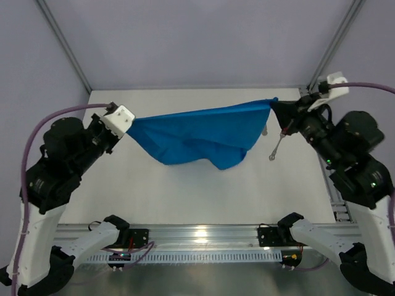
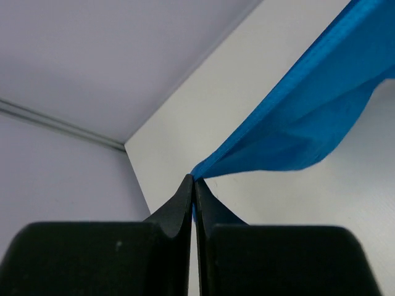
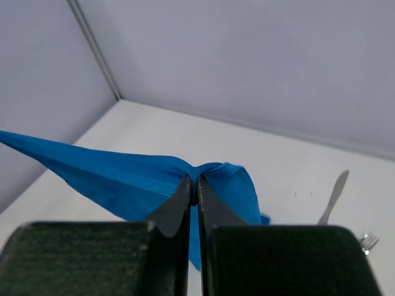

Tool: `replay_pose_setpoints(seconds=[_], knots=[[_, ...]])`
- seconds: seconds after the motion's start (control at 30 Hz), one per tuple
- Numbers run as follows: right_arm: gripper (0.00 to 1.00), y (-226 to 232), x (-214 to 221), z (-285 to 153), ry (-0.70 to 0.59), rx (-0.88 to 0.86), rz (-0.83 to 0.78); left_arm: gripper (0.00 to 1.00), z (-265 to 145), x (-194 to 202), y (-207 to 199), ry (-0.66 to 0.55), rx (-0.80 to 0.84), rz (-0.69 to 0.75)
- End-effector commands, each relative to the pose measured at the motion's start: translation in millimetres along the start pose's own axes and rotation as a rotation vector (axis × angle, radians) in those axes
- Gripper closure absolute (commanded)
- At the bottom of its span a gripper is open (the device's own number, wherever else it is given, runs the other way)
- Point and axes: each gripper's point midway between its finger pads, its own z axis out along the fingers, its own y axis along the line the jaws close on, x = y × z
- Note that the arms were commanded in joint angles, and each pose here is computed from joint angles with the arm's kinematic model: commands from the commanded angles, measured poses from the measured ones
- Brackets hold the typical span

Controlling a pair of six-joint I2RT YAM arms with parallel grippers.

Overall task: Fold the napkin into a case and place the utensils inside
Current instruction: Flatten out the crumpled napkin at the center of the board.

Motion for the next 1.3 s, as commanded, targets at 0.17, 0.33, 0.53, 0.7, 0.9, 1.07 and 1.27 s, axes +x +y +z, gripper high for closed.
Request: replay_pose_setpoints(seconds=[0.17, 0.33, 0.53, 0.7, 0.9, 1.07, 1.27], knots=[[0.96, 14, -19, -48, 0.056, -0.094, -0.058, 1.0, -72, -25, 15, -0.081, 0.041, 0.027], [0.96, 1, -21, -10, 0.056, -0.004, -0.059, 1.0, -27, -28, 31, 0.0, -0.03, 0.057], [0.96, -11, -47, 95, 0.042, 0.021, -0.094, 1.0, 71, -36, 63, 0.088, -0.108, 0.107], [0.96, -50, -55, 189, 0.039, 0.037, -0.009, 1.0, 128, -39, 141, 0.089, -0.256, -0.029], [0.96, -94, -91, 242, -0.131, 0.066, 0.103, 1.0, 176, -54, 204, 0.044, -0.395, -0.071], [0.96, -92, -124, 232, -0.242, 0.054, 0.098, 1.0, 177, -76, 212, -0.049, -0.411, -0.076], [0.96, -90, -121, 215, -0.219, 0.059, 0.029, 1.0, 164, -72, 204, -0.055, -0.4, -0.038]])
